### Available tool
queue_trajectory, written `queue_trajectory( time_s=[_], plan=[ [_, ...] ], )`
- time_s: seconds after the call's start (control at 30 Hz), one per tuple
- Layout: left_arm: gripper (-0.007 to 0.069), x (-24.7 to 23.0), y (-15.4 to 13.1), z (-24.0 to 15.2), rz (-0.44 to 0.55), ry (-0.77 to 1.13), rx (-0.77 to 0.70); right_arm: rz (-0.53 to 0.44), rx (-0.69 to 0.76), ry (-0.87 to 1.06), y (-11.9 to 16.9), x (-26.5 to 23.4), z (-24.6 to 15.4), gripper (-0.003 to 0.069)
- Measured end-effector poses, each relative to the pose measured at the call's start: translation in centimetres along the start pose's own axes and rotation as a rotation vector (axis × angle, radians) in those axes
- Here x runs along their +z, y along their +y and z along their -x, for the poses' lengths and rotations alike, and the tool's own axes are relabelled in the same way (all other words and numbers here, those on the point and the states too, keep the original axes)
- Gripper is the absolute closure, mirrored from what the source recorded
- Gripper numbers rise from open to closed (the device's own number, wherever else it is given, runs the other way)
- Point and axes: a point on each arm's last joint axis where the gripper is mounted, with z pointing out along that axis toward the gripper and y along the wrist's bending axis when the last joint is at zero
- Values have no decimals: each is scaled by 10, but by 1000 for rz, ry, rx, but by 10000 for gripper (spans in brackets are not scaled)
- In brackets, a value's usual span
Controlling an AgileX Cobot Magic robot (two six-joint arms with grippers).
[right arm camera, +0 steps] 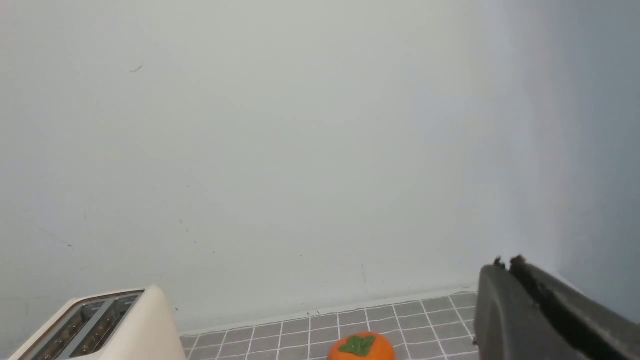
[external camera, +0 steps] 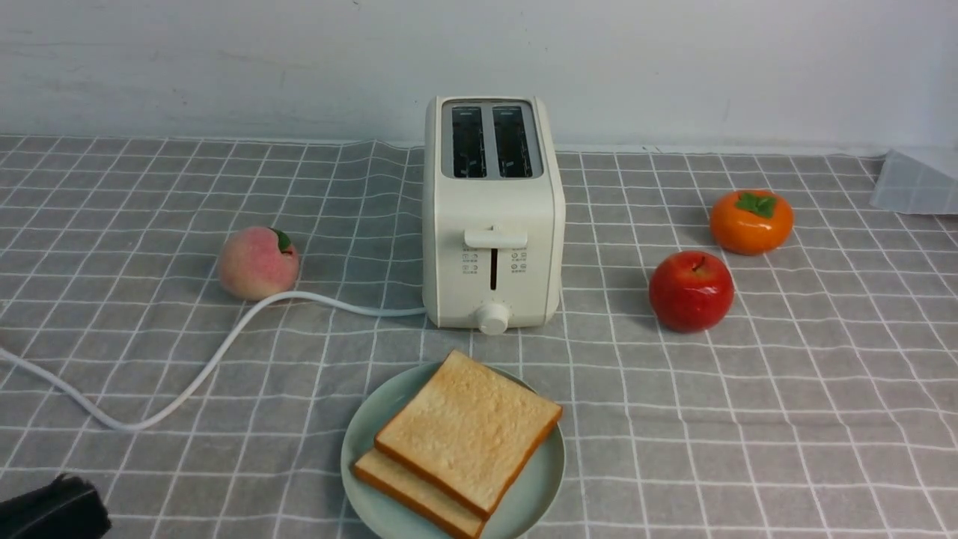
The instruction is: Take toasted bread from bread machine on grey coffee table place on plate.
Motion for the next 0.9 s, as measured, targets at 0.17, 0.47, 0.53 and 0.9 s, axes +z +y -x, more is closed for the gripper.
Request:
queue_trajectory(
  time_s=[0.17, 0.47, 0.53, 0.9],
  plan=[
    [639, -15, -1, -1, 39, -75, -37, 8, 0, 0, 1, 0, 0, 655],
    [639, -18, 2, 0, 72, -117, -173, 18, 0, -1, 2, 0, 0, 648],
    [639, -18, 2, 0, 70, -111, -179, 18, 0, -1, 2, 0, 0, 647],
    [638, -18, 2, -1, 69, -105, -183, 18, 0, -1, 2, 0, 0, 647]
  ],
)
